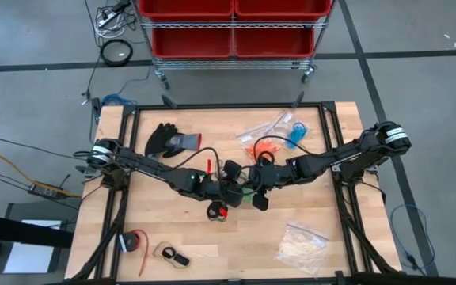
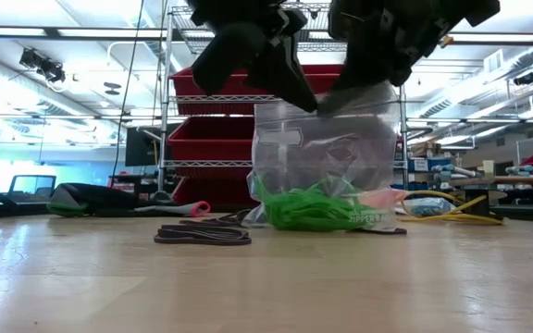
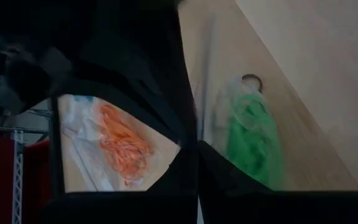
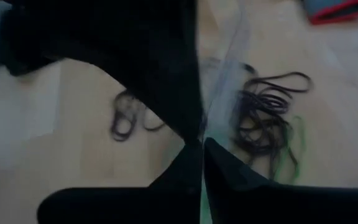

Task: Sort rubber bands
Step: Open the transparent zip bag

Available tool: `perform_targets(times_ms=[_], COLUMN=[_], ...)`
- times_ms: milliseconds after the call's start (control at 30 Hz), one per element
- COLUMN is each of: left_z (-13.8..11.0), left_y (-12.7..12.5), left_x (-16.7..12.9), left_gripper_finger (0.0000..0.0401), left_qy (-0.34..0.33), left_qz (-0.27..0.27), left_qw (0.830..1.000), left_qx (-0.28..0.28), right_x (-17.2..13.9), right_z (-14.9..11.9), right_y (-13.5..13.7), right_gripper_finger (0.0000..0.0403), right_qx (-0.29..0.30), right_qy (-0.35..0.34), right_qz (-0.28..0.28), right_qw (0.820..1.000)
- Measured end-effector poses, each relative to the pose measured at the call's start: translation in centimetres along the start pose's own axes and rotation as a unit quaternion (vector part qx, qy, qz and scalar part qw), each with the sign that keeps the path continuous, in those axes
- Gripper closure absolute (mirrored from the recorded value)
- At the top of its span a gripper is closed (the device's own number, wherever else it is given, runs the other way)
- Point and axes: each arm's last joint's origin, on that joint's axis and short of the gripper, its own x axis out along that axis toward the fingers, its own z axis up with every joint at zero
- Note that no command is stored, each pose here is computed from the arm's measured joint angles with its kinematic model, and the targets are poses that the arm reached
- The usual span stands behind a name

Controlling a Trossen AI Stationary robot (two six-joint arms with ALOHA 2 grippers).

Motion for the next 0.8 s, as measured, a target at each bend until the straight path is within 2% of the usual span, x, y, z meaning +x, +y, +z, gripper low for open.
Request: perform_targets(times_ms=[133,267,667,800], left_z=[0.4,0.4,0.1,-0.1], left_y=[0.2,0.0,-0.7,-0.9], left_x=[-0.3,-0.3,-0.5,-0.5], left_gripper_finger=[0.0401,0.0401,0.0401,0.0401], left_qy=[-0.013,-0.02,-0.001,0.007], left_qz=[0.004,-0.017,-0.035,-0.046], left_qw=[1.0,1.0,0.999,0.999], left_qx=[-0.005,-0.006,-0.009,-0.005], right_x=[0.2,0.1,0.1,-0.7], right_z=[-0.4,-0.6,-0.3,0.1], right_y=[-0.4,-0.6,-0.9,-1.2], right_gripper_finger=[0.0402,0.0403,0.0403,0.0403], right_qx=[-0.004,-0.017,-0.011,-0.009], right_qy=[0.007,0.012,-0.002,-0.016], right_qz=[-0.041,-0.072,-0.083,-0.11], right_qw=[0.999,0.997,0.996,0.994])
